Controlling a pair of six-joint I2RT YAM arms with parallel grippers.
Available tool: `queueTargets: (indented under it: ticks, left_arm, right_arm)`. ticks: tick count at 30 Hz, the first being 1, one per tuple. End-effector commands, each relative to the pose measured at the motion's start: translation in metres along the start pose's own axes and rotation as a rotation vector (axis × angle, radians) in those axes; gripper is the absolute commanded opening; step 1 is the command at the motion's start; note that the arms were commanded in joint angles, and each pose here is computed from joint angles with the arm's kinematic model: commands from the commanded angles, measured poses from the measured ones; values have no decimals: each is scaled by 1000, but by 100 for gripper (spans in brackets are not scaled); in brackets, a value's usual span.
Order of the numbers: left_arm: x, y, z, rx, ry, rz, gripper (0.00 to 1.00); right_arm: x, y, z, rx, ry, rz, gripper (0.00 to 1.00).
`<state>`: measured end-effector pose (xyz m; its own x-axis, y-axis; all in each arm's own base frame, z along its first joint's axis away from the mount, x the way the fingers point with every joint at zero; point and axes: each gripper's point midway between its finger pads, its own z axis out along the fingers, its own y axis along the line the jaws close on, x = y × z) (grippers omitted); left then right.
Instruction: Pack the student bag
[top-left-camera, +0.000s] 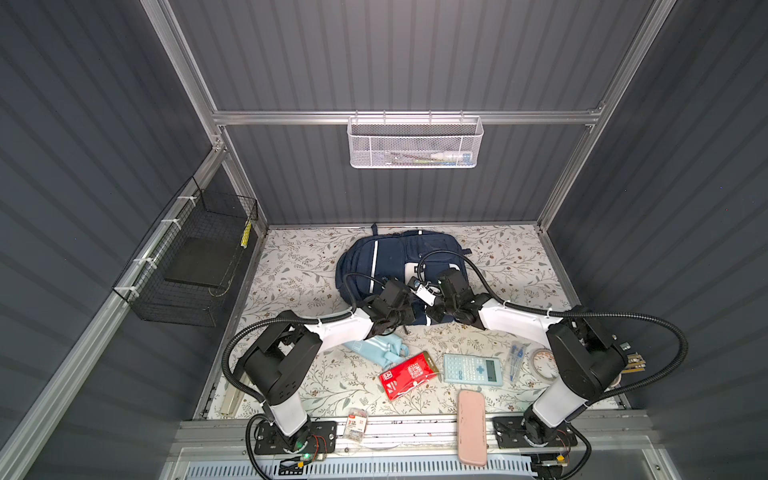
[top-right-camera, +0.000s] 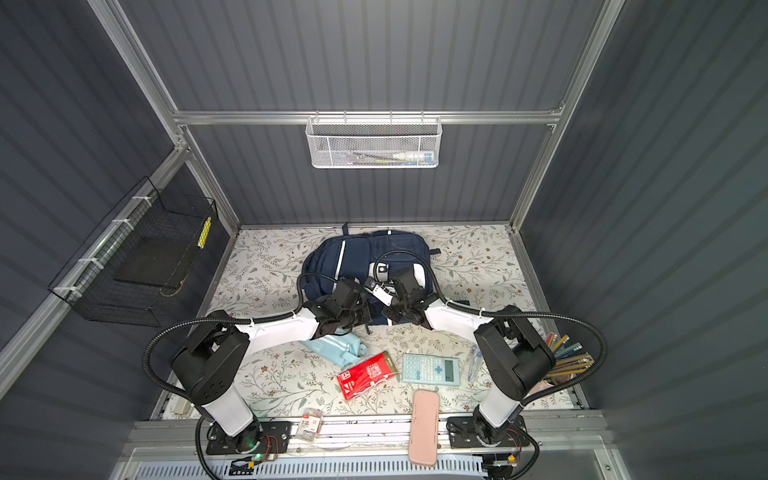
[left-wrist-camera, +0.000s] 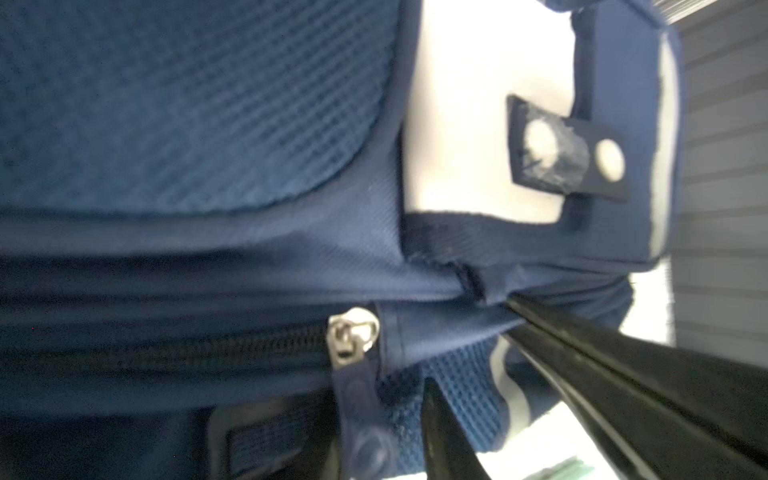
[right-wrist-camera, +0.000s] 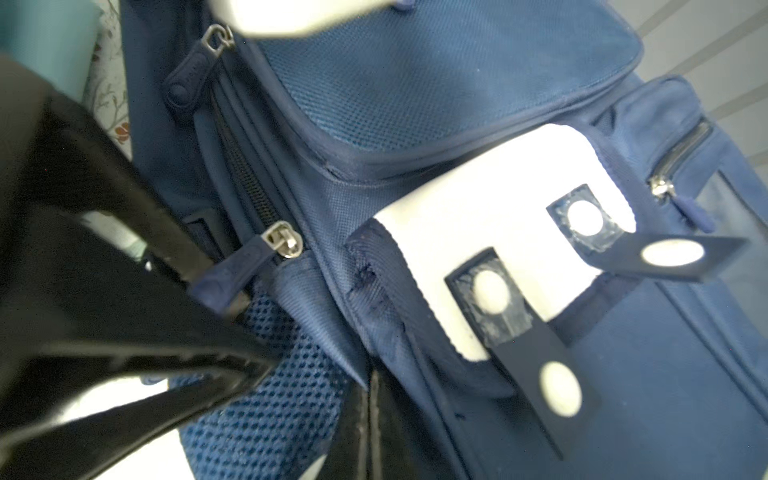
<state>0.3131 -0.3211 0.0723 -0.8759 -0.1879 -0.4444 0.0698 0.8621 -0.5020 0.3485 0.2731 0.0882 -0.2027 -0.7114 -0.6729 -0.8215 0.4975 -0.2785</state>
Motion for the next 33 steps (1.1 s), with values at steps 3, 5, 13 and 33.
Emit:
queueTargets:
  ticks: [3,5,13,33]
  left_arm:
    - [1,35,-4,-193,-9,120,30]
    - [-5,37,-7,-179,-21,101,30]
    - [-11,35,8,-56,17,30,21]
    - [-47,93,-40,-224,-16,54,0]
  right_arm:
    - [-20,2,-6,-5,-78,17,0]
    - [-17,2,-6,-5,-73,15,0]
    - [-9,7,-1,-15,-47,16,0]
    - [13,-19,-17,173,102,-38,0]
